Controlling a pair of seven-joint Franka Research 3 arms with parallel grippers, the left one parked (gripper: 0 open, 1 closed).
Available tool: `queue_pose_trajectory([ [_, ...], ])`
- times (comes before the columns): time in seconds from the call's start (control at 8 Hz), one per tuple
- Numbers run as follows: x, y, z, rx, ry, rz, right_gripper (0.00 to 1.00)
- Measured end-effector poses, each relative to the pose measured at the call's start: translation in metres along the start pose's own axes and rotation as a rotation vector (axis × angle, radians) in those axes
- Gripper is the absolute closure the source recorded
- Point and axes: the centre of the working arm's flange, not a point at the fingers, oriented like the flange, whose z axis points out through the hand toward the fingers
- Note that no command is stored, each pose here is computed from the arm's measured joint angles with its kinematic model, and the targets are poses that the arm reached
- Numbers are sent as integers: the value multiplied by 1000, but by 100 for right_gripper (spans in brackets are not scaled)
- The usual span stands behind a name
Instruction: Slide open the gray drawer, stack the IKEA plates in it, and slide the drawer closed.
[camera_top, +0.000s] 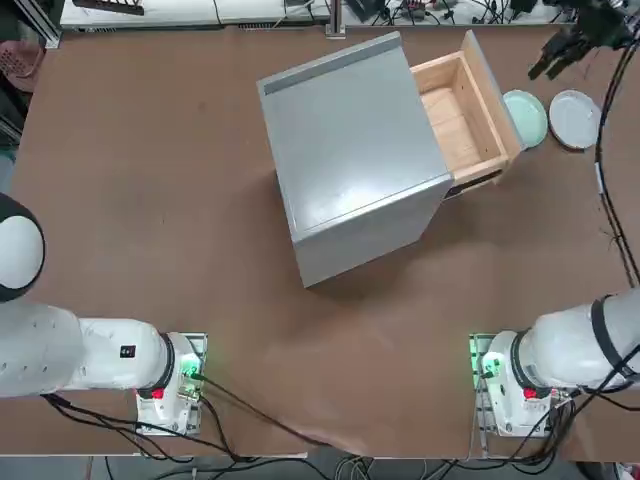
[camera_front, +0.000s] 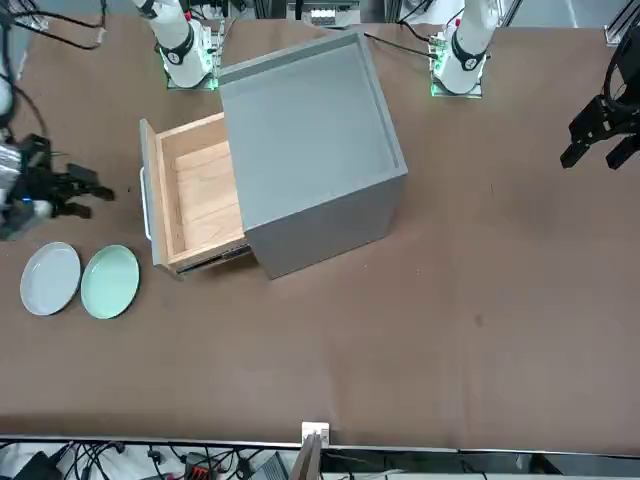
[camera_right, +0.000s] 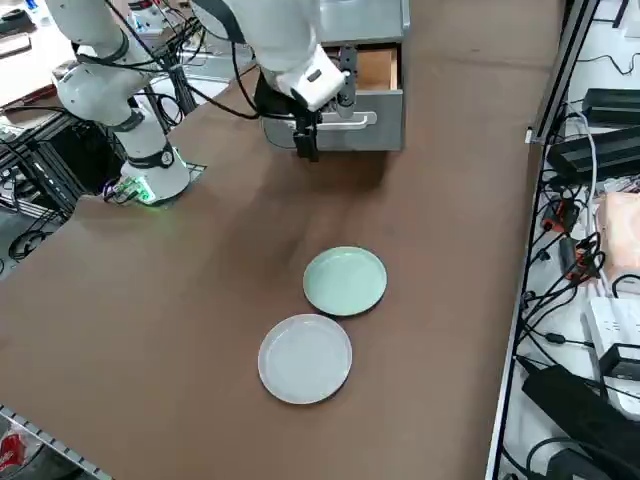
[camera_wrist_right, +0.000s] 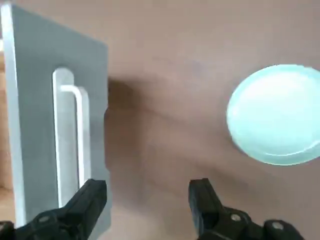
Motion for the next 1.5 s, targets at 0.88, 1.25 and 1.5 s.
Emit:
queue_pose_trajectory([
  [0.88,11,113,76,-121,59,529,7],
  [1.25,-2,127,105,-185,57,885,9],
  [1.5,-17,138,133,-233,117,991,11],
])
